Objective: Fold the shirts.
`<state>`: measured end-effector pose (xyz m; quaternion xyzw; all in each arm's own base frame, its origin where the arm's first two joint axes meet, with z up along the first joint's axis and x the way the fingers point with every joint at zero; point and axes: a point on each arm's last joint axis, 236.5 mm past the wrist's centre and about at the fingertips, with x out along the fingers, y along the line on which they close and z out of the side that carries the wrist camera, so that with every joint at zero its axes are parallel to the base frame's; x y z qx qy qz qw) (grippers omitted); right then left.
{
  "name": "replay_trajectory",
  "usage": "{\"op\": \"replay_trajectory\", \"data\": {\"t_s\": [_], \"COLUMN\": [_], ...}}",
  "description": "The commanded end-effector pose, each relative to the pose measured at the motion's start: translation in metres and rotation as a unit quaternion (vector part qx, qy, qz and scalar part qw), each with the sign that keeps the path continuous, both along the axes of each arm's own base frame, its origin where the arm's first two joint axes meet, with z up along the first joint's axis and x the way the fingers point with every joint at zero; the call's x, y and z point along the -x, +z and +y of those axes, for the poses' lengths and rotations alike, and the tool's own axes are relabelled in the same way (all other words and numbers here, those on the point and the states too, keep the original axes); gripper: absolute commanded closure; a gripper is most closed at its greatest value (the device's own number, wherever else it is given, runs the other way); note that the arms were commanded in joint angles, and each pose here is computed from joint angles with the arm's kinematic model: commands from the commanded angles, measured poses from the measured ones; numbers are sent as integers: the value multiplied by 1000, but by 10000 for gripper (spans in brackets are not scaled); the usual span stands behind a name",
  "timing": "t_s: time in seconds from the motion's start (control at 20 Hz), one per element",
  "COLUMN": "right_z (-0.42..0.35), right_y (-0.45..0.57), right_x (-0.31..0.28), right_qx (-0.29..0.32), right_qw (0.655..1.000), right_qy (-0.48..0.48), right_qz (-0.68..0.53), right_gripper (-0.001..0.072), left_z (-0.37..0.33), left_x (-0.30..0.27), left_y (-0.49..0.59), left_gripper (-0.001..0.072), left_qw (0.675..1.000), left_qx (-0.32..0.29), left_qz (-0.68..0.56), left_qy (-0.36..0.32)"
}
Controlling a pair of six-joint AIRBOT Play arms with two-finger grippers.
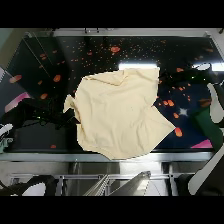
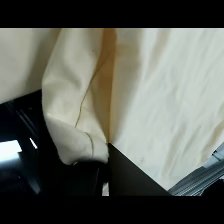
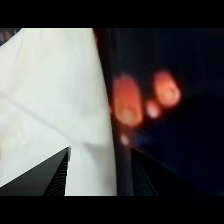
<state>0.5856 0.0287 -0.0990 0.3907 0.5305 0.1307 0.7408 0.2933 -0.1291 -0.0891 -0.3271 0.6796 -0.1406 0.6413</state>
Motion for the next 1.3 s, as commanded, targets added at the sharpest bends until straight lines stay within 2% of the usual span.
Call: {"op": "replay_trajectory", "data": {"t_s": [0.0, 0.15, 0.3, 0.4, 0.5, 0.6, 0.65, 0.75, 0.8, 0.85, 1.05, 1.25], "right_z": [24, 48, 61, 54, 35, 1, -20, -63, -74, -76, -39, -3], "right_y": [-8, 3, 24, 36, 42, 33, 25, 11, 12, 15, 25, 15], "right_x": [5, 3, -1, -3, 4, 30, 51, 99, 121, 138, 243, 355], "right_qx": [-18, -61, -106, -120, -101, -27, 30, 153, 188, 200, 186, 205], "right_qw": [1000, 998, 993, 992, 994, 998, 996, 976, 967, 964, 957, 938], "right_qy": [18, 26, 39, 32, 33, 50, 62, 75, 70, 59, 3, -35], "right_qz": [15, 5, -23, -31, -23, 20, 59, 136, 159, 167, 222, 277], "right_gripper": [256, 300, 692, 695, 697, 698, 698, 699, 699, 699, 698, 697], "left_z": [0, 0, 0, 7, 34, 62, 73, 86, 88, 89, 78, 54], "left_x": [1, 1, 0, -7, -33, -73, -100, -153, -177, -202, -268, -283], "left_y": [0, 0, 0, 0, 1, 7, 13, 26, 33, 39, 48, 39], "left_gripper": [683, 683, 683, 685, 686, 686, 686, 687, 687, 687, 688, 686], "left_qw": [1000, 1000, 1000, 1000, 998, 996, 994, 990, 988, 984, 970, 975], "left_qx": [0, 0, 0, -13, -52, -82, -88, -93, -99, -107, -145, -107], "left_qz": [1, 0, -1, -14, -28, -45, -63, -102, -121, -142, -185, -188], "left_qy": [-2, -2, -3, -3, -3, 3, 12, 19, 13, 2, -55, -59]}}
